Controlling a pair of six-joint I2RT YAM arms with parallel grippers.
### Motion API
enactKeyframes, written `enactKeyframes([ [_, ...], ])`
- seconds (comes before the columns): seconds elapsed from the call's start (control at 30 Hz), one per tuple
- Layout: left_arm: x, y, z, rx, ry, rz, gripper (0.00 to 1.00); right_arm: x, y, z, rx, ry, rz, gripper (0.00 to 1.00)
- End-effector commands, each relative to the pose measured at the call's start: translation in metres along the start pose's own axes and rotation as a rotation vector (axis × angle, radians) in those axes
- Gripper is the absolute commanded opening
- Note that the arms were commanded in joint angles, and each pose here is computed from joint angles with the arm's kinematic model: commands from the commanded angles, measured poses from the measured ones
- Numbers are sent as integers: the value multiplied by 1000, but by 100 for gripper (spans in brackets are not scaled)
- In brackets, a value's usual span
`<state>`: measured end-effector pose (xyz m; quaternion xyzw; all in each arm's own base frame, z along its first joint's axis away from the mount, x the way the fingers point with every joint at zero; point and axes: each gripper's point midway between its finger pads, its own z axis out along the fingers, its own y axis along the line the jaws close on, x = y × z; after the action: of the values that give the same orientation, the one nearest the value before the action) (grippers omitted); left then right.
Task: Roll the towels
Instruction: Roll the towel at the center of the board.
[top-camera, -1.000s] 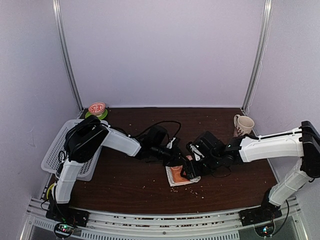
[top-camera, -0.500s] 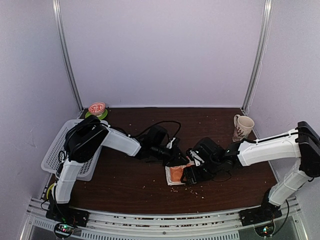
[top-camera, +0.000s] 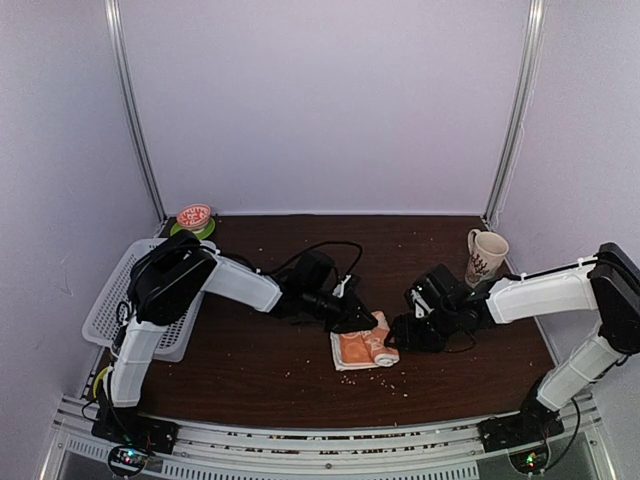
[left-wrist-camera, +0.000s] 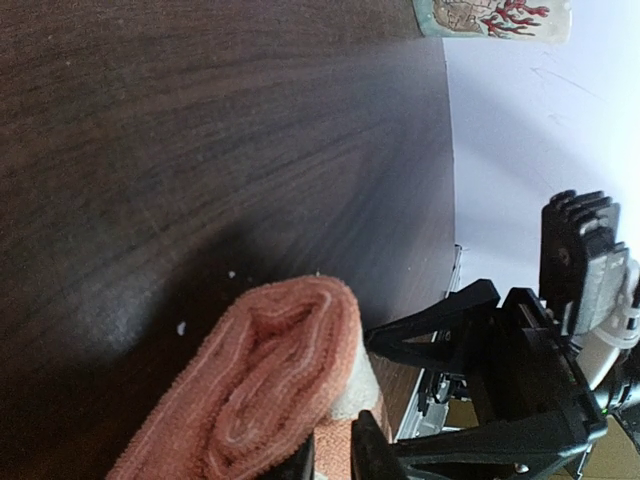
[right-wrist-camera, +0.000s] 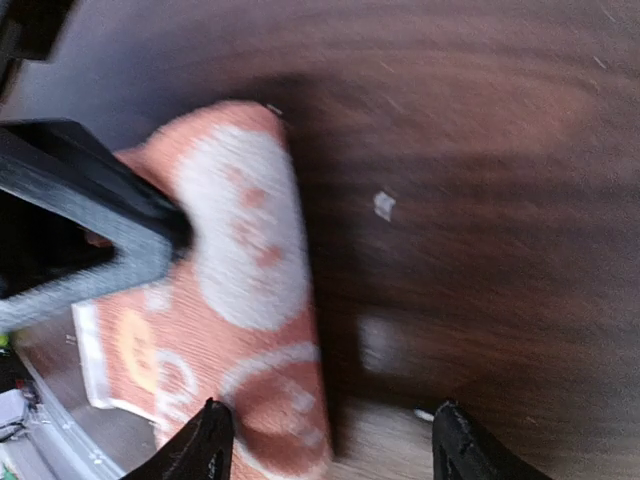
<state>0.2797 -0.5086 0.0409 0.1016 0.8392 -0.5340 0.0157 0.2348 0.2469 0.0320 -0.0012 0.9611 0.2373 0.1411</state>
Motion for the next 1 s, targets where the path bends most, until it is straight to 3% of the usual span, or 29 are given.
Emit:
enactKeyframes([
  [0.0,1,36,-7,-123,-25,-47,16,-3,16,13,-108,22,41,66],
  [0.33,0,35,-10,-133,-33,-37,16,16,18,32,-157,114,80,45],
  [0.37,0,35,-10,-134,-34,-36,16,17,19,33,-156,122,74,40],
  [0.5,-1,29,-12,-125,-36,-25,15,17,18,35,-121,141,43,2],
  [0.53,-1,26,-14,-124,-36,-19,15,15,16,33,-99,137,33,0],
  [0.8,4,-4,-46,-160,-53,72,16,2,-31,6,258,134,-149,0],
  [0.97,0,0,-50,-213,-64,124,16,-11,-51,-11,433,121,-229,0],
])
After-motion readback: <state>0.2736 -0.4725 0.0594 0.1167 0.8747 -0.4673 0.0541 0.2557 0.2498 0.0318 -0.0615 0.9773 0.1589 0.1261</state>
